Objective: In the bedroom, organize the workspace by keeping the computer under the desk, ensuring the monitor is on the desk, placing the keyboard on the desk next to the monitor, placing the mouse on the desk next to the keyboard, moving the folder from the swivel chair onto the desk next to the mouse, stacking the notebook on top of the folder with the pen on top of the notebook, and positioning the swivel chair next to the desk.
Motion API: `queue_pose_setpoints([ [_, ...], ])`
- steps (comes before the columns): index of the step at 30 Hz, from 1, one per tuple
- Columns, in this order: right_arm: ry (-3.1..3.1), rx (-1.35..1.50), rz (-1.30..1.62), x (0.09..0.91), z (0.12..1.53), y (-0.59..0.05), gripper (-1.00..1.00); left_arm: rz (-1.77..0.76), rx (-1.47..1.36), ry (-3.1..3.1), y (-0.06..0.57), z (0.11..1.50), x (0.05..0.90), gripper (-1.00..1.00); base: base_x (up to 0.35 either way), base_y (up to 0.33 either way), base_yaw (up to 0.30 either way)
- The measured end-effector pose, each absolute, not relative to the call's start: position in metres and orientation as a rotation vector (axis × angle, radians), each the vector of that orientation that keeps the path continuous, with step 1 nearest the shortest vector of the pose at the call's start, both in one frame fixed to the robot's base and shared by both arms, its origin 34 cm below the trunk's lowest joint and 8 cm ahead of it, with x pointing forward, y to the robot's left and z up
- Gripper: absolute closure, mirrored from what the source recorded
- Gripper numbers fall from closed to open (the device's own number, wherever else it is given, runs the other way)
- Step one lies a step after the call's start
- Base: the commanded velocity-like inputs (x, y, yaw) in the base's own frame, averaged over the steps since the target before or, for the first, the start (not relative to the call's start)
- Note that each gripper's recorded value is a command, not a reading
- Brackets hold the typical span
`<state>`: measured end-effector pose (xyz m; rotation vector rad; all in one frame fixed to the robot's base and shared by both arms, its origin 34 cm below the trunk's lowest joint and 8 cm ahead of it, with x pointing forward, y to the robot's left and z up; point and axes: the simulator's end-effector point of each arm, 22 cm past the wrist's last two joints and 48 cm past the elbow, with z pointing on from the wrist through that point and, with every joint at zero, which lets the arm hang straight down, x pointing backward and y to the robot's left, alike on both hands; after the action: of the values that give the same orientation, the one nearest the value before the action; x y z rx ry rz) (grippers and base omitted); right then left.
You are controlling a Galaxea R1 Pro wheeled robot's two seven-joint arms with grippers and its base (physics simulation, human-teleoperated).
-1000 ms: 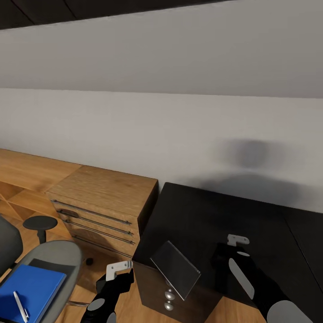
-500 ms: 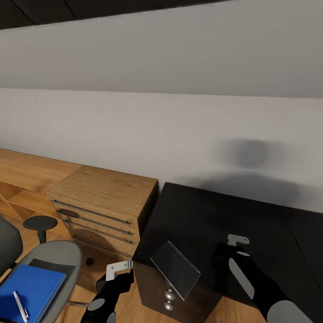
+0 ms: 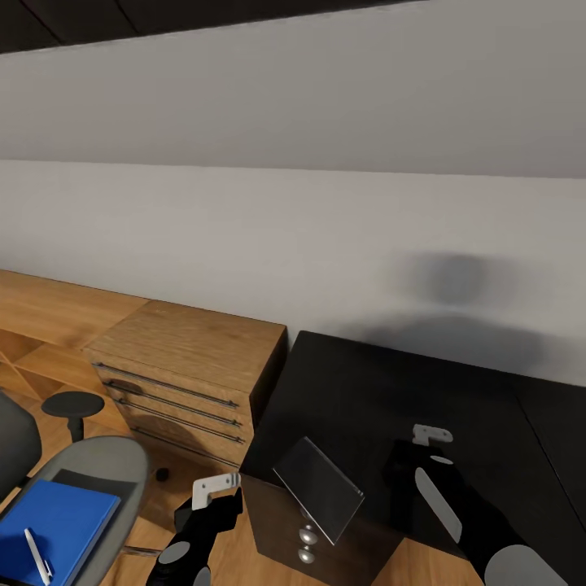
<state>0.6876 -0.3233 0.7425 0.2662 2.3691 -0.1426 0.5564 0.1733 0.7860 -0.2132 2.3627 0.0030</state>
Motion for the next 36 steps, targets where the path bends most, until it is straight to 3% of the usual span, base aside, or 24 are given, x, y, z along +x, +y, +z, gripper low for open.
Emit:
queue_pose_setpoints([
  [21,2.309,0.263,-0.13,0.704,0.767,-0.323,1.0,0.004,-0.213,2.366,0.174,0.785,0.556,-1.0,-0.295,0.0,0.0],
  [30,2.218,0.463,-0.136,0.715,0.795,-0.372,1.0,0.005,-0.212,2.366,0.174,0.785,0.556,-1.0,-0.322,0.0,0.0],
  [36,2.144,0.477,-0.116,0.729,0.826,-0.372,1.0,0.004,-0.211,2.366,0.173,0.785,0.556,-1.0,-0.193,0.0,0.0],
])
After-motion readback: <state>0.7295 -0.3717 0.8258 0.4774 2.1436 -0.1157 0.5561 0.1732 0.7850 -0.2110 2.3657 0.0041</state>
